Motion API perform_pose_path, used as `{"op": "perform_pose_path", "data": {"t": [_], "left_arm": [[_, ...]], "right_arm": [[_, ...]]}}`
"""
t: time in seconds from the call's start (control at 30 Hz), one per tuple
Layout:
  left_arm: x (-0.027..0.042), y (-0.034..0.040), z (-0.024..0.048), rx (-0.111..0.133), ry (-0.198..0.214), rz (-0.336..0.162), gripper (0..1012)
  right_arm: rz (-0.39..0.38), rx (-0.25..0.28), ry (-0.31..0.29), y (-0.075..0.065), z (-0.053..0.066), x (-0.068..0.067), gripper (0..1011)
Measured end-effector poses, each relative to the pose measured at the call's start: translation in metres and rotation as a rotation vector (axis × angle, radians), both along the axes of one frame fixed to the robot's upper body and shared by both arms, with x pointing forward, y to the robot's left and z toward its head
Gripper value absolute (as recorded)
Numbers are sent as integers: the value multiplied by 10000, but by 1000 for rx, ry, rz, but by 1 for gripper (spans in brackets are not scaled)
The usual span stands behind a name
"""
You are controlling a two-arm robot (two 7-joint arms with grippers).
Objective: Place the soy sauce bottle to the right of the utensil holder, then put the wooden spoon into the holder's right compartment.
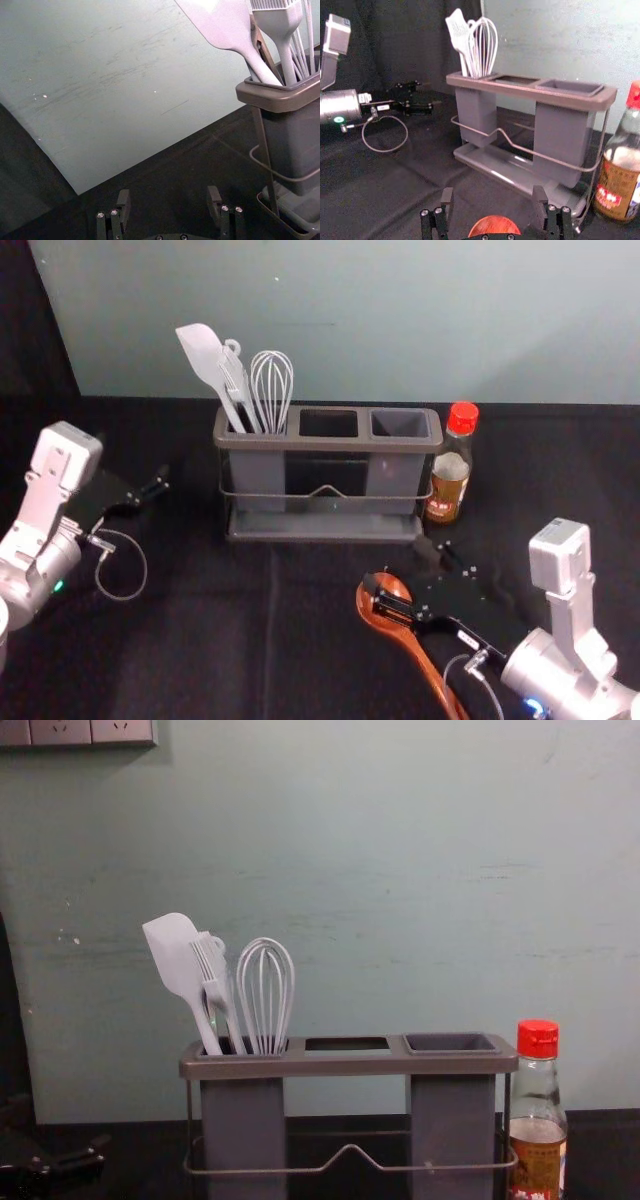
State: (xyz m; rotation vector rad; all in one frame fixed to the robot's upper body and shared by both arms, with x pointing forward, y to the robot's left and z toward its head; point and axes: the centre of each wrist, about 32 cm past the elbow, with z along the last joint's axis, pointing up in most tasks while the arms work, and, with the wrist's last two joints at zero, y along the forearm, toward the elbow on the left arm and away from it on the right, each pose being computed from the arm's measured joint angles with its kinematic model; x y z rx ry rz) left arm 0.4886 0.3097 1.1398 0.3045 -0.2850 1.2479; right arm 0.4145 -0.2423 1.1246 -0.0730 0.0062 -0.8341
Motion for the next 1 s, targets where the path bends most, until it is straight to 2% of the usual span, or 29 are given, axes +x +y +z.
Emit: {"op": "perform_pose_path", "data": {"t": [0.13, 1.0], "left_arm": [[0, 0, 0, 0, 0, 0, 1005], [0, 0, 0, 0, 0, 0, 1005]], "right_arm": [[6, 8, 13, 16, -57, 10, 1003], [3, 8, 8, 8, -37, 10, 1003]]}}
